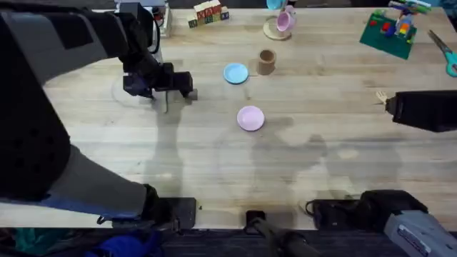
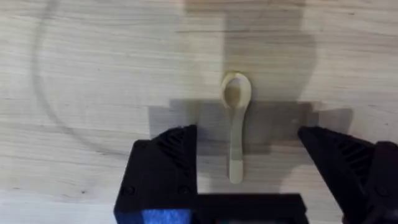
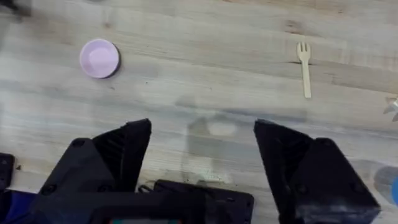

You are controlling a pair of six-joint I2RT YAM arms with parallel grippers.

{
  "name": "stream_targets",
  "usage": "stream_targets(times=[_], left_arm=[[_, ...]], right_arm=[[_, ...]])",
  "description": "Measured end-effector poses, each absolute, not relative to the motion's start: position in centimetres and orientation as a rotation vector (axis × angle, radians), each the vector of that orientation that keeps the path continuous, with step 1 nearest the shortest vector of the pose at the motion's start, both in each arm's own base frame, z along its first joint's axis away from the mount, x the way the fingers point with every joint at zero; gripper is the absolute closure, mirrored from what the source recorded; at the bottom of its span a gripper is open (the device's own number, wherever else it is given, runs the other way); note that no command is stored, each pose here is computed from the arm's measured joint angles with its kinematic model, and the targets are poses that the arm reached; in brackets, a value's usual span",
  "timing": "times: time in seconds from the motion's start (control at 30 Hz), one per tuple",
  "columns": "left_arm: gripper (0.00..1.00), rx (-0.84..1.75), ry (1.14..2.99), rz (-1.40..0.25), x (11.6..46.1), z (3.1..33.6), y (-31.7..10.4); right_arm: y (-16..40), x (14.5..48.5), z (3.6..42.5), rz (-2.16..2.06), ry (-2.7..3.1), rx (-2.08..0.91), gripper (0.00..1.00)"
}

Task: Pick up a utensil and set it on the pink plate, then put the other utensil in the container.

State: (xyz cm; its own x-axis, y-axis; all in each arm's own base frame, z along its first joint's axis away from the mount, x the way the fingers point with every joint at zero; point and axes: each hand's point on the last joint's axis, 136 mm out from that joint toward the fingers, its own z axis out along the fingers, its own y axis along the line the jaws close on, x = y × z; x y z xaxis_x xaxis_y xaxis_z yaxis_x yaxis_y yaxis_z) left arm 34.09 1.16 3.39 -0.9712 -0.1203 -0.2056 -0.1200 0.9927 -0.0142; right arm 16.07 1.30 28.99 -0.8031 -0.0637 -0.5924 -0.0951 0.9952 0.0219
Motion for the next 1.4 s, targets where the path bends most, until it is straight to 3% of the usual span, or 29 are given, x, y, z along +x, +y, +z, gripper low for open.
stream_targets(times=[0.3,0.33,0.5,0.53,1.03,1.4], left_arm=[[0.022,-0.180,2.912,-0.003,34.0,3.4,1.2],[0.123,-0.178,2.911,-0.006,34.0,3.4,1.1],[0.882,-0.177,2.894,-0.023,34.4,3.5,0.9],[0.935,-0.171,2.895,-0.024,34.4,3.5,0.8],[0.959,-0.169,3.077,0.004,31.4,3.9,0.9],[0.959,-0.018,2.964,-0.025,31.5,9.8,-2.3]], right_arm=[[1.3,16.1,29.0,0.067,2.504,-0.110,0.006],[1.3,16.1,29.0,0.067,2.504,-0.110,0.006],[1.3,16.1,29.0,0.067,2.504,-0.110,0.005],[1.3,16.1,29.0,0.067,2.504,-0.110,0.005],[1.3,16.1,29.0,0.067,2.505,-0.110,0.005],[1.3,16.1,29.0,0.067,2.505,-0.110,0.005]])
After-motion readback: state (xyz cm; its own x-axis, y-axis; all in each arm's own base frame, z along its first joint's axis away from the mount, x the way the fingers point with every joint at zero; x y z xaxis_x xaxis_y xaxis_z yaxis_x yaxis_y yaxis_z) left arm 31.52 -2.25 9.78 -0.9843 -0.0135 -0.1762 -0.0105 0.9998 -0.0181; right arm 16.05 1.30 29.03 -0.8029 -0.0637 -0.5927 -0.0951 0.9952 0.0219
